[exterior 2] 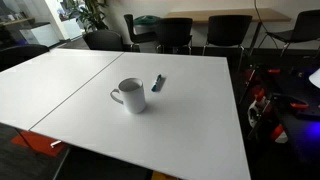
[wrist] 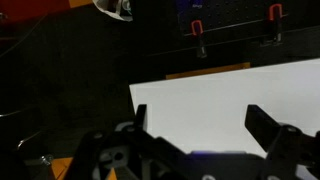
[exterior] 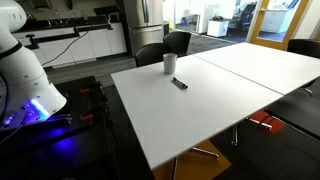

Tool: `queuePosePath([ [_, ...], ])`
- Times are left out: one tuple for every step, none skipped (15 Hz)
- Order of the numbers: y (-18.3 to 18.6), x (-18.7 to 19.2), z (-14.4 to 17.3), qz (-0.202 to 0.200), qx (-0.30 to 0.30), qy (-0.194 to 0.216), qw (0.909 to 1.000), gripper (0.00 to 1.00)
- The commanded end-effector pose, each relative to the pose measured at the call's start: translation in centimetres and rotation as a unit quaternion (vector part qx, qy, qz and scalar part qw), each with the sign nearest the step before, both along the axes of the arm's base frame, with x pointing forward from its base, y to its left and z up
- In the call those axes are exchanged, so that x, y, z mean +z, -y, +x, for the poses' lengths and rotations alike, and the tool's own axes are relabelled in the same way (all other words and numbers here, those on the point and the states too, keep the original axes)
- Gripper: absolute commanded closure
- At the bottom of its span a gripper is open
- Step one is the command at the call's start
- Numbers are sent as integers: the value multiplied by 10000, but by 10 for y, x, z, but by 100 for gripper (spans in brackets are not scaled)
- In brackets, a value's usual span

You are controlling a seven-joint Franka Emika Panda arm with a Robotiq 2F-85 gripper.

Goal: Put the marker in the mug

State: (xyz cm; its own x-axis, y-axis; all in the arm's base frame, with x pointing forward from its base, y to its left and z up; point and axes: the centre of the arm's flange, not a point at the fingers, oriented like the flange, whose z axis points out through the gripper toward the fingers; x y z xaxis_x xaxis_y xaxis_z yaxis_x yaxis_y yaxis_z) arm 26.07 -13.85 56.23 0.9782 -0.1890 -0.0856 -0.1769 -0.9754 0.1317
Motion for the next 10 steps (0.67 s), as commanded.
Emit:
queuePosePath([
  [0, 0, 0, 0, 0, 0, 10000, 0],
  [0, 0, 0, 0, 0, 0, 10000, 0],
  [0, 0, 0, 0, 0, 0, 10000, 0],
  [0, 0, 0, 0, 0, 0, 10000, 0],
  [0, 0, 0, 0, 0, 0, 10000, 0],
  [0, 0, 0, 0, 0, 0, 10000, 0],
  [0, 1, 5, -77, -14, 22, 10000, 0],
  [0, 1, 9, -95, 13, 82, 9999, 0],
  [-1, 1, 18, -135, 58, 154, 9998, 0],
  [-2, 1, 28, -190, 96, 262, 9994, 0],
])
